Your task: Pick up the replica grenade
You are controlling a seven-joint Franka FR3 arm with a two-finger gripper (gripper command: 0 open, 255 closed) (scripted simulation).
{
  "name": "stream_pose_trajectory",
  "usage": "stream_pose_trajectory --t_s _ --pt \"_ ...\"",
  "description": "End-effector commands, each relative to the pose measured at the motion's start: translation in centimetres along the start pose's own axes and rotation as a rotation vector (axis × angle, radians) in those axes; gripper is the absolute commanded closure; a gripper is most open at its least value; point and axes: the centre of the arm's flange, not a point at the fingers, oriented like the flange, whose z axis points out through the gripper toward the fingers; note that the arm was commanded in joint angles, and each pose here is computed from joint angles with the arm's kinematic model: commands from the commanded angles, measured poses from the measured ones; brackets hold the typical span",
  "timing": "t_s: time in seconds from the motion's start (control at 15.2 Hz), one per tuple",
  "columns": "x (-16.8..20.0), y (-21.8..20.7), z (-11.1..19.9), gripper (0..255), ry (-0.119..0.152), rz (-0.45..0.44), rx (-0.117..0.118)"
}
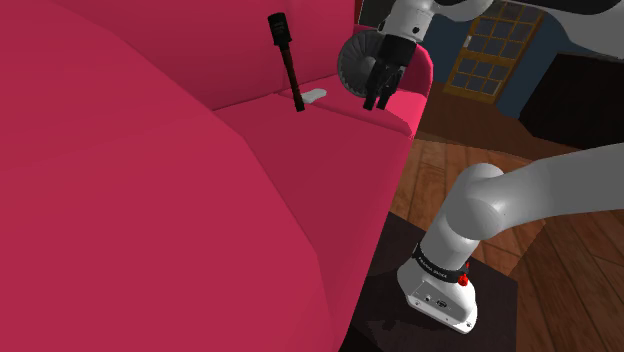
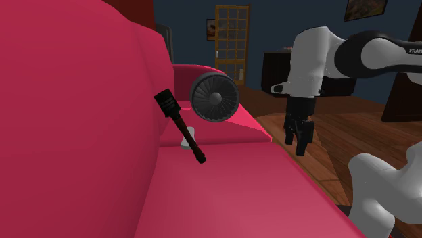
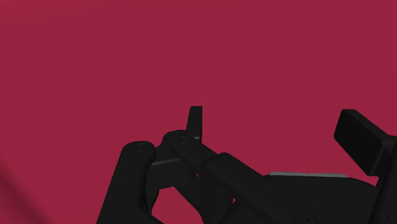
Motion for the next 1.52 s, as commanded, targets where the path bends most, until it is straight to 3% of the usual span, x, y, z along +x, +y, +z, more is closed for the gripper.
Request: stream_pose_trajectory --t_s 0.0,0.73,1.45 --pt "0.0 0.0 0.0 0 0.0 0.0 0.0" --pt "9.9 0.0 2.0 0 0.287 0.038 -0.149" --pt "19.9 0.4 1.1 0 0.575 0.077 -0.298"
